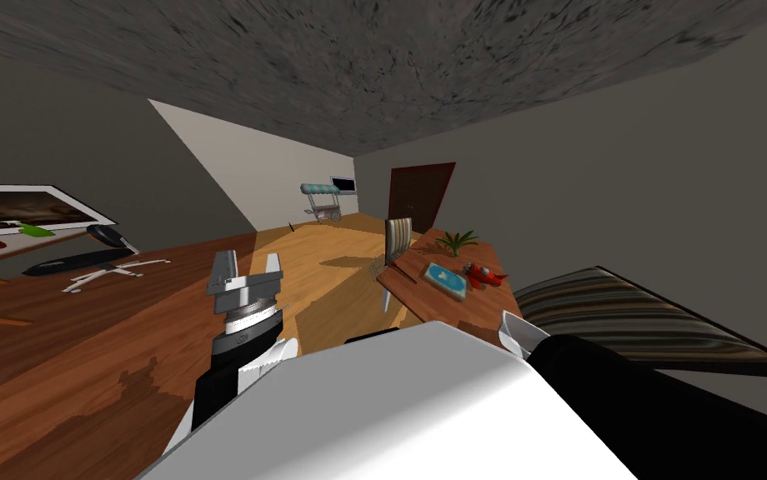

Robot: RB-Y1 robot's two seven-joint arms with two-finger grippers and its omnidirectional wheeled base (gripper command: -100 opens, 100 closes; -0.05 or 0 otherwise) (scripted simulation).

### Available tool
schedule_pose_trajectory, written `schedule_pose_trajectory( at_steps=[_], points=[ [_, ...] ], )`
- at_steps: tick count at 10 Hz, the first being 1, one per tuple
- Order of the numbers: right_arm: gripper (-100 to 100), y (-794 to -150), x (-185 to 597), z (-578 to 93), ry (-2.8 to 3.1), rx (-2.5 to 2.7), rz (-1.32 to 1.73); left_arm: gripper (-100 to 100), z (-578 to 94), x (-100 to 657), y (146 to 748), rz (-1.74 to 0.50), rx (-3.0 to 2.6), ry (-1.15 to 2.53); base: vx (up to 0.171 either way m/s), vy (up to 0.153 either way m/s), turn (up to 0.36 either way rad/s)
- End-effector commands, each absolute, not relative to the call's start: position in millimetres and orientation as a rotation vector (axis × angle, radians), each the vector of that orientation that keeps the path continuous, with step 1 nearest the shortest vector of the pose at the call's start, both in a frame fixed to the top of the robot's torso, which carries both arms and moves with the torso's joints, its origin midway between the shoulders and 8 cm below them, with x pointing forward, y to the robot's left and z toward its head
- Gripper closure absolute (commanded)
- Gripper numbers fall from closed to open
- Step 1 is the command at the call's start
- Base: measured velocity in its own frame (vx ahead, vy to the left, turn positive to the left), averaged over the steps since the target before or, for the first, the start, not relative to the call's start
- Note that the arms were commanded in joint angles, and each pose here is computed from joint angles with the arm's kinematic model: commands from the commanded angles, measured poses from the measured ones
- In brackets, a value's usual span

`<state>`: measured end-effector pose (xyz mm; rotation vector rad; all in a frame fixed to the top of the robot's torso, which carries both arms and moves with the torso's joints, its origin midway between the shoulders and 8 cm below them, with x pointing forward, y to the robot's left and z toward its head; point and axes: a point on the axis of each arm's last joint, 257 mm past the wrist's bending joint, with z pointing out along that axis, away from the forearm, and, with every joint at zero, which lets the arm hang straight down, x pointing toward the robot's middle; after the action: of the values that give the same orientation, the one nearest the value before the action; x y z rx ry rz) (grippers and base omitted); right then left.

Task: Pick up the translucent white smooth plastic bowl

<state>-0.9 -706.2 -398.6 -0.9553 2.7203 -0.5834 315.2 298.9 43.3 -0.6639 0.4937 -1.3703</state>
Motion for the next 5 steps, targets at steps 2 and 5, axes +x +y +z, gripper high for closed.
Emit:
schedule_pose_trajectory(
  at_steps=[2, 5],
  points=[
    [100, -713, 6, -386, 2.71, -0.97, -0.588, 0, 43, 315, 299, -1.37, -0.664, 0.494, 0.0, 0.027, -0.059],
    [0, -713, 5, -384, 2.709, -0.974, -0.588, 0, 43, 315, 299, -1.37, -0.664, 0.494, -0.006, 0.037, -0.051]
  ],
)
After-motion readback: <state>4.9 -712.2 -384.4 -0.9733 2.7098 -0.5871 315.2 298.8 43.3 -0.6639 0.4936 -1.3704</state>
